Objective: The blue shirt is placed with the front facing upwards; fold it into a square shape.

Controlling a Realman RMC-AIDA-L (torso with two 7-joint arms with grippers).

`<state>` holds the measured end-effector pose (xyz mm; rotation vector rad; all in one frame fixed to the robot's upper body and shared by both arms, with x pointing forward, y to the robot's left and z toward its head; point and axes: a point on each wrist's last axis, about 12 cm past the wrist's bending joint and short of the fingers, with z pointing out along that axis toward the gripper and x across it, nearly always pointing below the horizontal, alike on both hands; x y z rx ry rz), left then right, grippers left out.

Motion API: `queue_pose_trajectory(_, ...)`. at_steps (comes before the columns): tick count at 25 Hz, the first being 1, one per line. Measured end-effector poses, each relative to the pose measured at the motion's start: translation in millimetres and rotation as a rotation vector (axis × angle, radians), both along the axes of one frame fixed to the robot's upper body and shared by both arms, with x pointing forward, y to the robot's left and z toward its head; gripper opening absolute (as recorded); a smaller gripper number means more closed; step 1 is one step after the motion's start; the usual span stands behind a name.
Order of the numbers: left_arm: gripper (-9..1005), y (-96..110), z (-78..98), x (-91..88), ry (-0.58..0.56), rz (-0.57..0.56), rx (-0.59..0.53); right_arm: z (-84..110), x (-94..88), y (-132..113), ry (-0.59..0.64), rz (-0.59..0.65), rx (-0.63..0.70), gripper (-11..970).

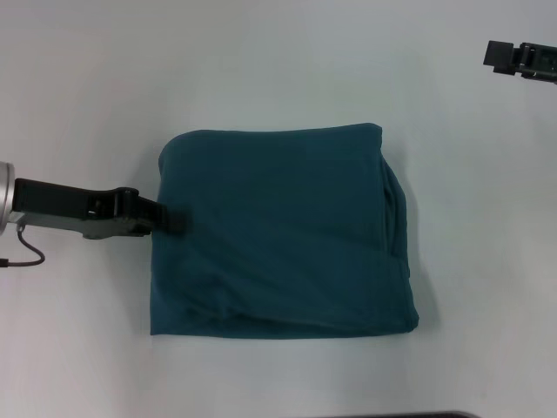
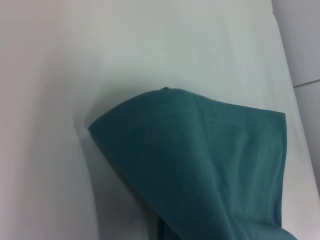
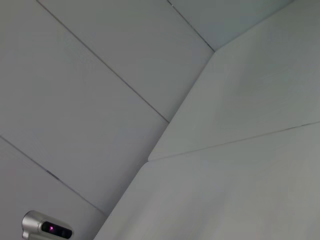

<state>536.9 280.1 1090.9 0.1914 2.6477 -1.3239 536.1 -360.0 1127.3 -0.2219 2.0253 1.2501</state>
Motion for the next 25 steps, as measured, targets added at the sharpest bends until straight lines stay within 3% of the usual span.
queue_pose_trajectory(6,184,10.8,0.9,-0.7,-0.019,0.003,0.021,0.8,1.5,0.8,0.001,0.0,0.001,923)
queue_pose_trajectory(12,284,43.1,9.4,-7.7,-0.053,0.112,0.012,1.9,2.3,0.7,0.034,0.005,-0.005,923)
queue_pose_trajectory(14,521,52.7,13.6,-15.6,-0.067,0.142,-0.007,2.0,2.1,-0.8,0.069,0.021,-0.023,922)
queue_pose_trajectory(21,570,51.1,21.3,-37.6,-0.026,0.038,-0.082,5.2,-3.9,-5.0,0.302,0.201,-0.189,922)
queue_pose_trajectory(25,570,50.3,19.8,-43.3,-0.015,0.012,-0.095,13.2,-10.7,-5.6,0.37,0.3,-0.243,922)
